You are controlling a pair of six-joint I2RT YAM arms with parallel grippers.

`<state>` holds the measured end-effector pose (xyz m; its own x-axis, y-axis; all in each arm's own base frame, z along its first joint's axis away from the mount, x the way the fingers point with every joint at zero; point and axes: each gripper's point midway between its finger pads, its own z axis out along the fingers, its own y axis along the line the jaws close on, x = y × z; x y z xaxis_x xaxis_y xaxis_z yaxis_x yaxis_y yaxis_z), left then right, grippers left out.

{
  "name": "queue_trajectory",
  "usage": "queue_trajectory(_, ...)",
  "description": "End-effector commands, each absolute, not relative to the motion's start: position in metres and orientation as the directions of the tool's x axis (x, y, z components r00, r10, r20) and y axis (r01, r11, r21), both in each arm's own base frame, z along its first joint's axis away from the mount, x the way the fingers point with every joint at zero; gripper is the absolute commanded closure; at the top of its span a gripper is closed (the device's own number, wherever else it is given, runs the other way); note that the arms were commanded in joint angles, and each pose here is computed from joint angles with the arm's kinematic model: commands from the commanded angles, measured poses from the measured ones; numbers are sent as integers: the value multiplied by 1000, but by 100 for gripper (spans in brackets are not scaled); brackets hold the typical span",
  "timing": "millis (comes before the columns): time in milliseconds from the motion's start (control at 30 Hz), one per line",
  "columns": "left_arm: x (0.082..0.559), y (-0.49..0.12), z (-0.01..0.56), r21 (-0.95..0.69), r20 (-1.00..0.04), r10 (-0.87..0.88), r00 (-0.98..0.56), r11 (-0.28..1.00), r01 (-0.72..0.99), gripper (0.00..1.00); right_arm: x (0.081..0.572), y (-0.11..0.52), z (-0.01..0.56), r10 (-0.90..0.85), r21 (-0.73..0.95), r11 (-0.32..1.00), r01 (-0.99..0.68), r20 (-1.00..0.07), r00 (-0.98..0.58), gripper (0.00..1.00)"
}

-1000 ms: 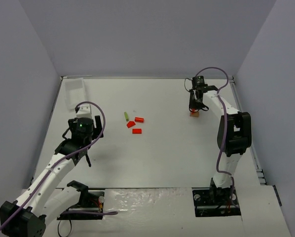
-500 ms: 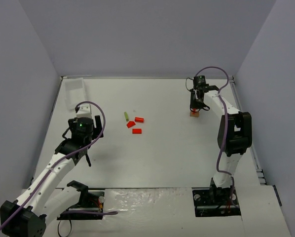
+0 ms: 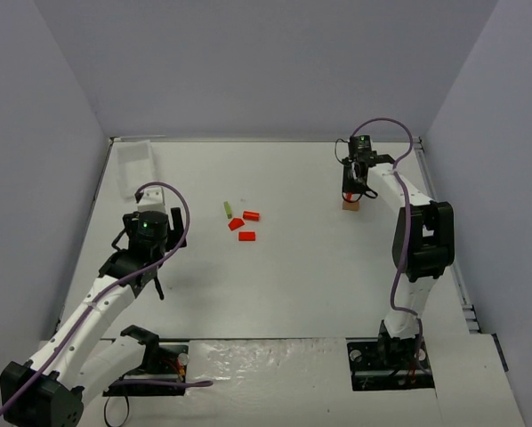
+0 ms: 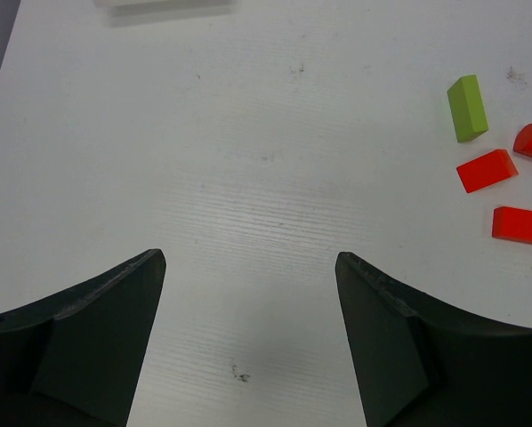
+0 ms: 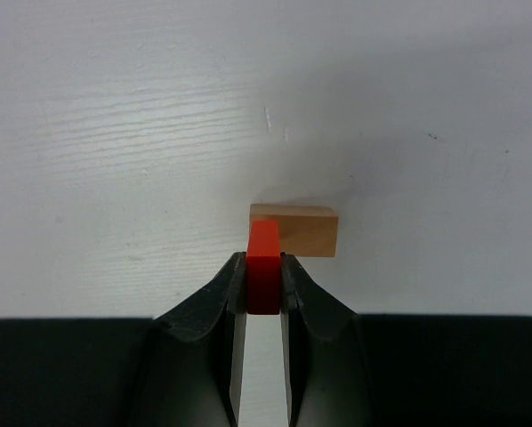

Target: Build the wood block tower

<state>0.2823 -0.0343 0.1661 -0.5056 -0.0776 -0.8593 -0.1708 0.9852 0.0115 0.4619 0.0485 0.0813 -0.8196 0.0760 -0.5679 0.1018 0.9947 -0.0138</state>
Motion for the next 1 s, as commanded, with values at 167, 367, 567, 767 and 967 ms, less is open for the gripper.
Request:
queue_trajectory(167, 295, -35, 186, -20, -891, -99, -443, 984, -179, 25, 464, 44, 82, 112, -6, 990, 142, -586, -802, 100)
queue_trajectory(367, 295, -35, 186, -21, -891, -100, -443, 983, -180, 25, 463, 41, 79, 121, -10, 988, 157, -585, -802, 100)
queue_trajectory(567, 294, -35, 187, -22, -892, -100, -442, 984, -179, 25, 464, 40, 78, 128, -14, 986, 168, -586, -800, 100)
queue_trajectory(767, 294, -35, 186, -21, -891, -100, -443, 983, -180, 25, 463, 37, 76, 135, -23, 983, 183, -588, -797, 100)
queue_trajectory(967, 295, -35, 187, -22, -892, -101, -441, 983, -180, 25, 463, 39, 73, 141, -12, 983, 182, -587, -798, 100)
